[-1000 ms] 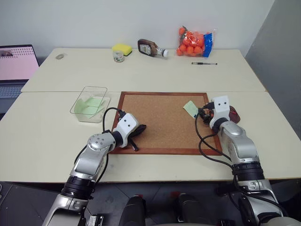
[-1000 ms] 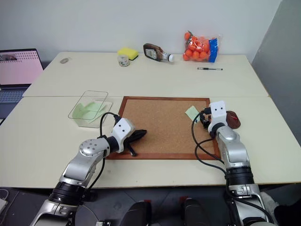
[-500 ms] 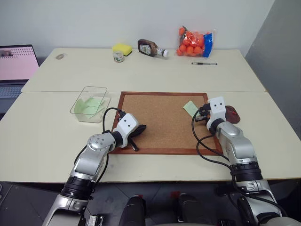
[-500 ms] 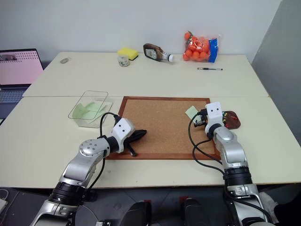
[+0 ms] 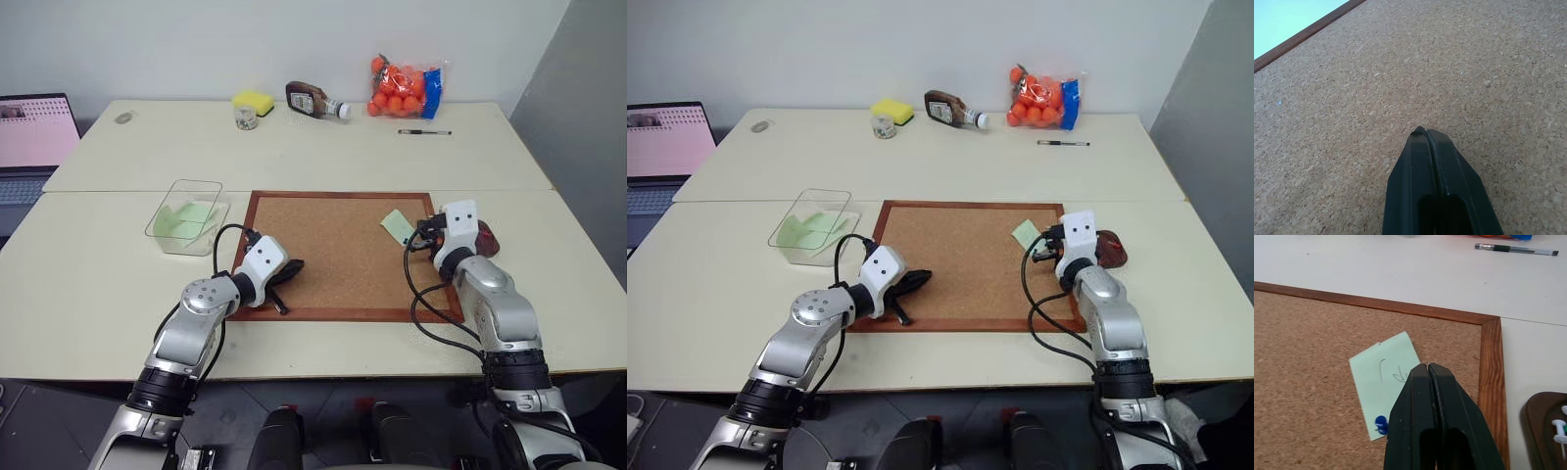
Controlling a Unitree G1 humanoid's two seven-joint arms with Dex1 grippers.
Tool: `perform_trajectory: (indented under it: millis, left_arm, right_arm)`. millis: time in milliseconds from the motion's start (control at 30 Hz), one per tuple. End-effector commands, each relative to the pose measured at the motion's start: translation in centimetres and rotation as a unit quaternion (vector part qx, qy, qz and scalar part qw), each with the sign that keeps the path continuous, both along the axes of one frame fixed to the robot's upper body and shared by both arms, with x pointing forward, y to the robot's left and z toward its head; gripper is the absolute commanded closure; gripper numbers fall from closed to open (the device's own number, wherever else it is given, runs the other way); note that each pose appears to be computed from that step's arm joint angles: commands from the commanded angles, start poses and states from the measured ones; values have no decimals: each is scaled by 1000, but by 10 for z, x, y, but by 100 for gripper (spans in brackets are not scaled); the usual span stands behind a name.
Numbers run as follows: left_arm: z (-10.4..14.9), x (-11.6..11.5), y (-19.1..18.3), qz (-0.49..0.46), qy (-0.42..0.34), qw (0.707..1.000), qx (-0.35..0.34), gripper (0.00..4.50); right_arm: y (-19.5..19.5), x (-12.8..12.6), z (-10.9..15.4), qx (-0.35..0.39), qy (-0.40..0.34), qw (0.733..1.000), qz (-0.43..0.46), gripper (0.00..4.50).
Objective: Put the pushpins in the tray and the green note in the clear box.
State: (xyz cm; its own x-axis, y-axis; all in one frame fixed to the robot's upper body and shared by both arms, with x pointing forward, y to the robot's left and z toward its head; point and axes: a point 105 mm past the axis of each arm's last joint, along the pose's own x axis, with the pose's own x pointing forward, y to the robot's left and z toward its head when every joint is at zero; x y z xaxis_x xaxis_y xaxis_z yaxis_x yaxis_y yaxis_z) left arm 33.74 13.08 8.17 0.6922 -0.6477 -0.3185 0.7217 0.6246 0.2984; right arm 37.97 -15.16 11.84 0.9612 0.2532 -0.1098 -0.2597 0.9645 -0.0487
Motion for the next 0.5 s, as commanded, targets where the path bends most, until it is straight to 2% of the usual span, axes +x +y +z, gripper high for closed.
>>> perform_trajectory:
  millis: [33,100,267,500]
  left_arm:
    - [-19,-6,3,1,32,999,21,450]
    - [-19,-6,2,0,32,999,21,450]
    - [-19,-6,2,0,32,999,22,450]
    - [-19,-6,3,1,32,999,22,450]
  right_arm:
    - [-2,-2,14,8,-25,1000,-2,429]
    - [-4,0,14,3,-24,1000,-9,403]
    - [-4,5,8,-18,-7,1000,-14,293]
    - [-9,11,1,-24,6,999,-27,288]
